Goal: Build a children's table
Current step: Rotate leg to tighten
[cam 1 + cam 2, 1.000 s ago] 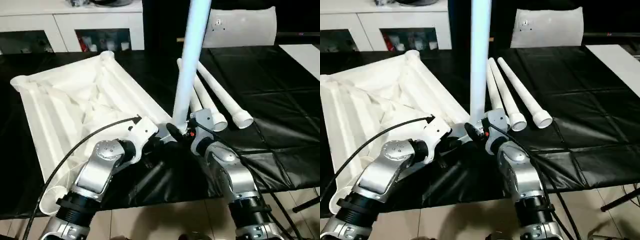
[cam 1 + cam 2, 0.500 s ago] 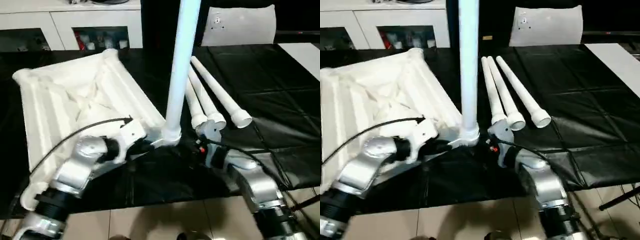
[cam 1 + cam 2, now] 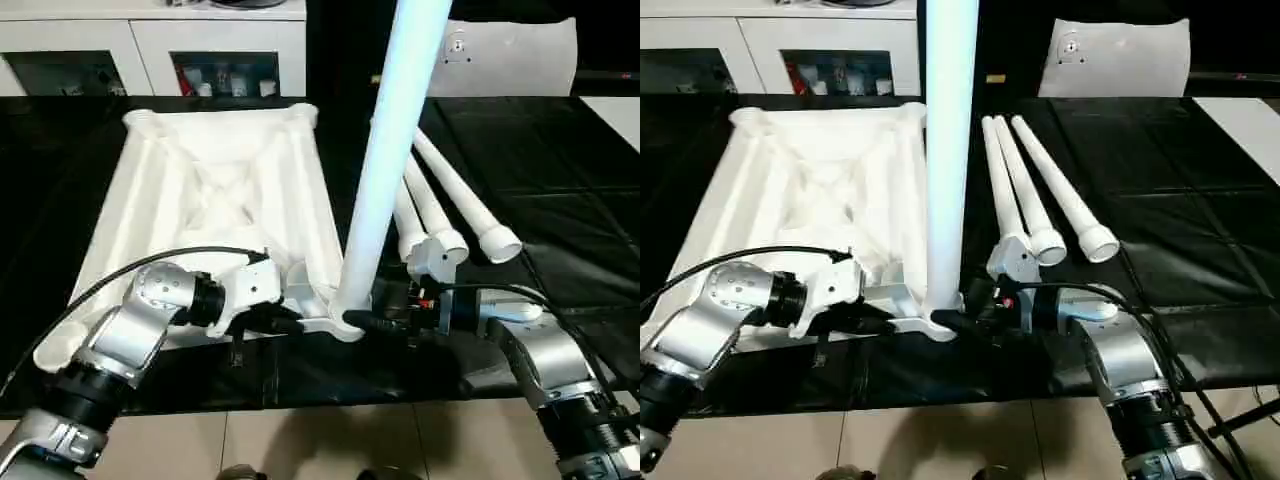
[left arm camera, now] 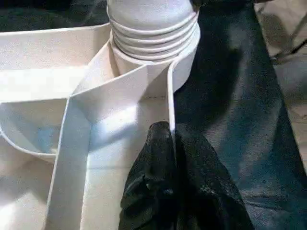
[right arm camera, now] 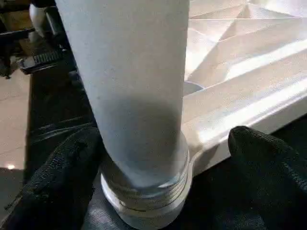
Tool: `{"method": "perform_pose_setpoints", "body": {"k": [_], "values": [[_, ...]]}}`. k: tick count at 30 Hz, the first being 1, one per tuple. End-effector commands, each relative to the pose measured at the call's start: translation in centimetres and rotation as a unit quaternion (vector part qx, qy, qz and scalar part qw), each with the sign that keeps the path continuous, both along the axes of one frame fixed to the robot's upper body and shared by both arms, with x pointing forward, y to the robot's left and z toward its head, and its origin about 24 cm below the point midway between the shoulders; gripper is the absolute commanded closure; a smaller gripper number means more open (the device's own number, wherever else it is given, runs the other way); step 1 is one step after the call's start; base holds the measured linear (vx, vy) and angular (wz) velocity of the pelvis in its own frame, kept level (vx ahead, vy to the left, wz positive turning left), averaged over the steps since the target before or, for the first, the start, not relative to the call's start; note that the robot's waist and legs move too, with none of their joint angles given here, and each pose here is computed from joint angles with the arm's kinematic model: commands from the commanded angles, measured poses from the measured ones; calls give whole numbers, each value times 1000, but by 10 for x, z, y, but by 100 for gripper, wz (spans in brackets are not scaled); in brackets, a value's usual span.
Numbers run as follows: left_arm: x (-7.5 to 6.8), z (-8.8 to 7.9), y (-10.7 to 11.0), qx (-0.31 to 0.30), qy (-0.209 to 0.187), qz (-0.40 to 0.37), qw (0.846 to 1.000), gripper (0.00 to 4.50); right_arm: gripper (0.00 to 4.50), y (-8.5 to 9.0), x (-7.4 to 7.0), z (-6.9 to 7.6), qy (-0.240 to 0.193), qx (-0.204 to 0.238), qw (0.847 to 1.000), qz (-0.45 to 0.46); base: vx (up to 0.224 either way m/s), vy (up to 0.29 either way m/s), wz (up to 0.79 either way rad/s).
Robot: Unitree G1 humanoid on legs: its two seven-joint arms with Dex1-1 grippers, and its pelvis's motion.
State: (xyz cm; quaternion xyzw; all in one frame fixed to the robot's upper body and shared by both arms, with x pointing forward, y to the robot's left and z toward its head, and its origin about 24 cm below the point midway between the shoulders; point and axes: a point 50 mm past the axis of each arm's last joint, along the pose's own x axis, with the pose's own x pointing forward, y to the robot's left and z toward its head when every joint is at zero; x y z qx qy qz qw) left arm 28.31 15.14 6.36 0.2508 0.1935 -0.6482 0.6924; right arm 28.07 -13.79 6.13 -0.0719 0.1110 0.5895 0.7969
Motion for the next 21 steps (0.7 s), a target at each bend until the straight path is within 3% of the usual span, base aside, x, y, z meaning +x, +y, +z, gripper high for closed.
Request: {"method": "perform_pose_setpoints", "body": {"k": [1, 4, 15, 21], "values": [[-8, -11, -3, 32, 30, -60, 997, 450, 40, 2, 1, 6, -2, -2, 999, 50, 0, 0, 0], [-8, -11, -4, 34, 31, -68, 997, 450, 52, 3, 0, 5, 1, -4, 998, 62, 0, 0, 0], [-7, -13, -5, 41, 32, -87, 995, 450, 167, 10, 3, 1, 7, -26, 995, 99, 0, 0, 0], [-6, -13, -3, 42, 31, -88, 995, 450, 193, 11, 2, -1, 11, -30, 993, 110, 0, 0, 0]]}}
